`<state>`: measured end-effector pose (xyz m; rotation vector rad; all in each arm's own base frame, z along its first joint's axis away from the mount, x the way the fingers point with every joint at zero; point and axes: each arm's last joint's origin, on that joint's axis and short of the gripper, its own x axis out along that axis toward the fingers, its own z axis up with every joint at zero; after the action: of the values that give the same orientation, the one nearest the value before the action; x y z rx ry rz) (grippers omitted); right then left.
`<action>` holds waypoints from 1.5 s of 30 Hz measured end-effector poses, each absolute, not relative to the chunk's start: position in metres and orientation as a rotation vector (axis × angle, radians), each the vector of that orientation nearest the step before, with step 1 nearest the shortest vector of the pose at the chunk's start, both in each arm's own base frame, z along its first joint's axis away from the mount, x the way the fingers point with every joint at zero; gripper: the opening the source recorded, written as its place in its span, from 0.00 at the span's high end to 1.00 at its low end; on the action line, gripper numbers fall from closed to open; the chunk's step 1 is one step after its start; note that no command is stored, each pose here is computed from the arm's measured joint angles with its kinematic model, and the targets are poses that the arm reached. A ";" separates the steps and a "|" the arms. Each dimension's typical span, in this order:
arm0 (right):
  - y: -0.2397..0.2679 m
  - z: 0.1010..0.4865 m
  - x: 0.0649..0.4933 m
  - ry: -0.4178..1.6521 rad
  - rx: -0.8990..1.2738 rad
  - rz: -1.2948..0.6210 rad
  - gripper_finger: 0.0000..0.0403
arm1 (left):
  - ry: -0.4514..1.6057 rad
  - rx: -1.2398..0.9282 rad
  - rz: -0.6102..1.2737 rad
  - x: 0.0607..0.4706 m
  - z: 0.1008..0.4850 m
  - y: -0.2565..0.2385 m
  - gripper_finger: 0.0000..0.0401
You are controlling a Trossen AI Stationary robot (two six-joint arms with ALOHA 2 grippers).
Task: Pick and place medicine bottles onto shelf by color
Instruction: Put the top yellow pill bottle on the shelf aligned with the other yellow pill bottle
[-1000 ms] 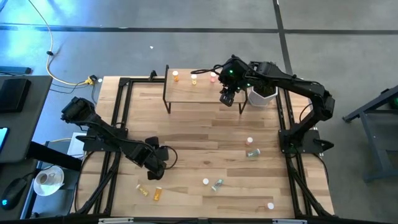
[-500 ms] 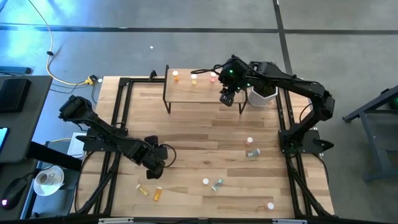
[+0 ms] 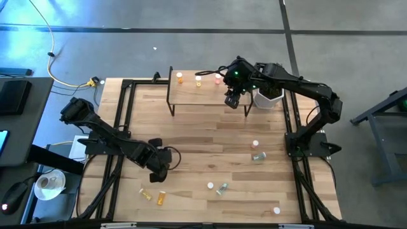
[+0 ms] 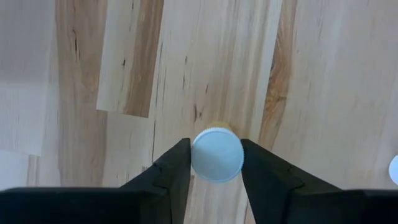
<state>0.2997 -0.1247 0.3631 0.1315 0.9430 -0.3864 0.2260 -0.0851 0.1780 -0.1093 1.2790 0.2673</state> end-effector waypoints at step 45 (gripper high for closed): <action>-0.125 0.363 0.299 0.958 0.093 -0.366 0.60 | 0.857 0.170 0.503 0.263 0.377 0.151 0.71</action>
<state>0.2988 -0.1252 0.3629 0.0931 0.9577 -0.3661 0.2629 0.1505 0.3774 0.1700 0.8566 0.5028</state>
